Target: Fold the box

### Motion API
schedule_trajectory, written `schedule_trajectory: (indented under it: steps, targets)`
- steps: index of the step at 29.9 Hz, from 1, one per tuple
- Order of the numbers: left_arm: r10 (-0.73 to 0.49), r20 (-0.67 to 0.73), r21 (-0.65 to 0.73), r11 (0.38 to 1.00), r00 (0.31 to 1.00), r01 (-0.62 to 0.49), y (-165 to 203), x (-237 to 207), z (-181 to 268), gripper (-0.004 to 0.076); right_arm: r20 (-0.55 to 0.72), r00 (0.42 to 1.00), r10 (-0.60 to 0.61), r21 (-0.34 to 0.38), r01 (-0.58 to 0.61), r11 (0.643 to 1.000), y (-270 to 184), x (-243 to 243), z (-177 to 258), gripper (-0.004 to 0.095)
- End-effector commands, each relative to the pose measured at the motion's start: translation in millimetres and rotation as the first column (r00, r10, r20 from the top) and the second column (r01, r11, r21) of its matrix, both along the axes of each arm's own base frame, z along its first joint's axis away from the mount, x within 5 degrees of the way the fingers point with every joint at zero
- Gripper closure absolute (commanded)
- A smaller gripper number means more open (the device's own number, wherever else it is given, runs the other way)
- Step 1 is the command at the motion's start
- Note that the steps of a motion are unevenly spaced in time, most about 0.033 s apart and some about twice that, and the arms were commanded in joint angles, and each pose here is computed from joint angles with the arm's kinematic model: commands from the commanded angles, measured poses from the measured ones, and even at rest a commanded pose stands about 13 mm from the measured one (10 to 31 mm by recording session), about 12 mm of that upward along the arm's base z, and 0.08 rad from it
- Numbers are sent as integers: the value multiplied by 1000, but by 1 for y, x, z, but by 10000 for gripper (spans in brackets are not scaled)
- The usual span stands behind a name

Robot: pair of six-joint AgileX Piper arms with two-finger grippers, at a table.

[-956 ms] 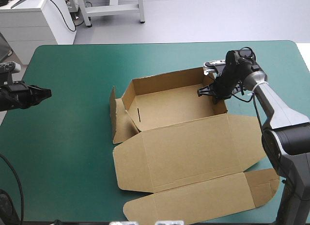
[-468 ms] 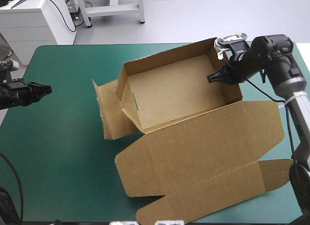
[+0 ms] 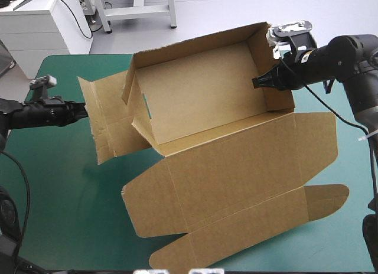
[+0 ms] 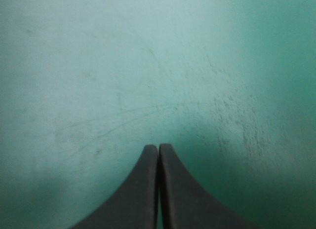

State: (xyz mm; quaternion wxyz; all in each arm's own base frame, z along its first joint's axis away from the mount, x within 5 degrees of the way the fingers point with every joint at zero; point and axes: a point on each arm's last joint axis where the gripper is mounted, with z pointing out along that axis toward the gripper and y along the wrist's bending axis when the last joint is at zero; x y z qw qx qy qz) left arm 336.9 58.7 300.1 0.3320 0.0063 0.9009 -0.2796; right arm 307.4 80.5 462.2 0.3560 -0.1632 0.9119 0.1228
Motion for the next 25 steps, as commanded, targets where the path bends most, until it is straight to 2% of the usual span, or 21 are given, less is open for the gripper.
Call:
schedule_trajectory:
  steps: [1,6,12,20,25]
  targets:
    - [-57,63,-44,997,996,60,-36,10,13,732,133,991,5,67,-14,998,-1,-16,34,910]
    - [-106,19,-124,986,994,107,-72,11,14,732,138,990,-22,32,18,999,-2,-3,27,910]
    - [-170,87,-205,961,982,185,-106,2,35,732,111,993,-34,23,32,999,0,13,15,910]
    - [-188,181,-255,939,965,231,-119,-19,67,732,101,989,-108,-7,109,994,-4,31,2,910]
    - [-208,231,-280,921,950,270,-122,-34,86,732,93,989,-111,-19,113,993,-4,36,-3,910]
